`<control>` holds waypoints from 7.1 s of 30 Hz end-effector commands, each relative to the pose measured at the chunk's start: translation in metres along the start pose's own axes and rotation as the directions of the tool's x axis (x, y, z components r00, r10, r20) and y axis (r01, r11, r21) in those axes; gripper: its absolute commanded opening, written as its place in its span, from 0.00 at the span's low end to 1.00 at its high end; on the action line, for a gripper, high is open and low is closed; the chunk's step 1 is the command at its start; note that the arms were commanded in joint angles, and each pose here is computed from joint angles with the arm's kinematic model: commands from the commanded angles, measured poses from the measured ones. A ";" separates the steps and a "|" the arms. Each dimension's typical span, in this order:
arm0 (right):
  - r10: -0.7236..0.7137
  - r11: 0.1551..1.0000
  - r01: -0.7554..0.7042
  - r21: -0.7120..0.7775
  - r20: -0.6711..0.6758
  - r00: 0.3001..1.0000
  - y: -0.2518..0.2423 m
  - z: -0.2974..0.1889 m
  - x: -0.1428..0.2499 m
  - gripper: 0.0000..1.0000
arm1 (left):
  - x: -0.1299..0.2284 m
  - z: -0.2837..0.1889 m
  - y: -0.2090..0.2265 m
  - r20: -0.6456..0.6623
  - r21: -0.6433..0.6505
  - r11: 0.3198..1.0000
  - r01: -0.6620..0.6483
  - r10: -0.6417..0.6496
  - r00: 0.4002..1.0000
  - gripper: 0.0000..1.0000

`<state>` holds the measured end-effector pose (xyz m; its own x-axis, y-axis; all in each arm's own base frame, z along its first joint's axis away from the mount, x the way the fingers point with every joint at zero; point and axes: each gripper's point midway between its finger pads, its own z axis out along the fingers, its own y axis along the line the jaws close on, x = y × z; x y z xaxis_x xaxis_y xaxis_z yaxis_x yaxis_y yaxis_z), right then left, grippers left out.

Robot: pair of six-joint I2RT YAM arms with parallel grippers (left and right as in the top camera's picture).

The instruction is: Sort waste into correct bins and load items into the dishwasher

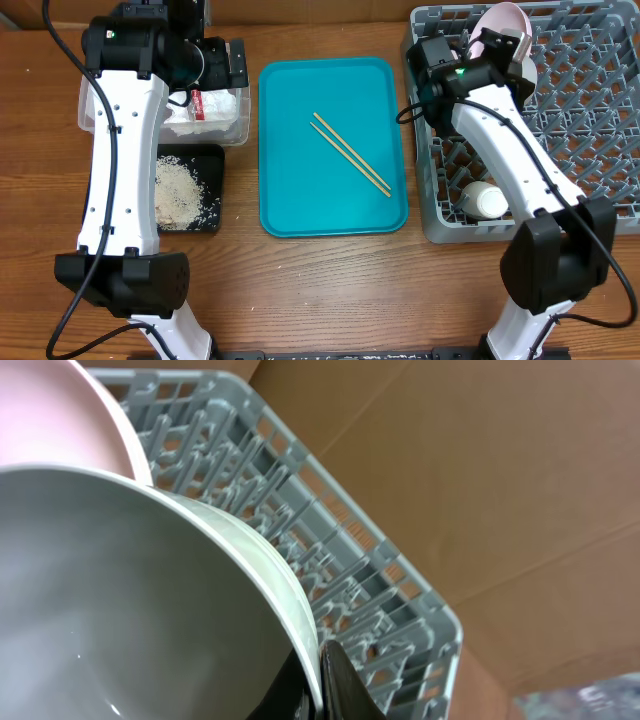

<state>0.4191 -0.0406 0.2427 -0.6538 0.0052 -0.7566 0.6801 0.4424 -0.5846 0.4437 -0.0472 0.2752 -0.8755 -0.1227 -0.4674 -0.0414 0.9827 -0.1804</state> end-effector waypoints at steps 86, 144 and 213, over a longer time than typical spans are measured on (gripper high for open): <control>-0.684 0.710 0.673 -0.207 0.022 0.729 0.086 -0.060 0.080 0.40 | -0.003 -0.004 0.000 0.016 -0.004 1.000 -0.012 0.012 1.000 1.00; -0.509 0.176 0.361 -0.916 0.230 0.830 0.246 -0.150 0.147 0.49 | -0.003 -0.004 0.000 0.016 -0.004 1.000 -0.012 0.012 1.000 1.00; -0.408 0.283 0.120 -0.952 -0.006 0.913 0.060 -0.175 -0.038 0.04 | -0.003 -0.004 0.000 0.016 -0.004 1.000 -0.012 0.012 1.000 1.00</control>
<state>0.4233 0.1822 0.2396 -0.8956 -0.2636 -0.3585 -0.2915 0.9562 0.0251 0.4436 -0.0472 0.2751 -0.8757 -0.1227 -0.4671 -0.0415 0.9827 -0.1803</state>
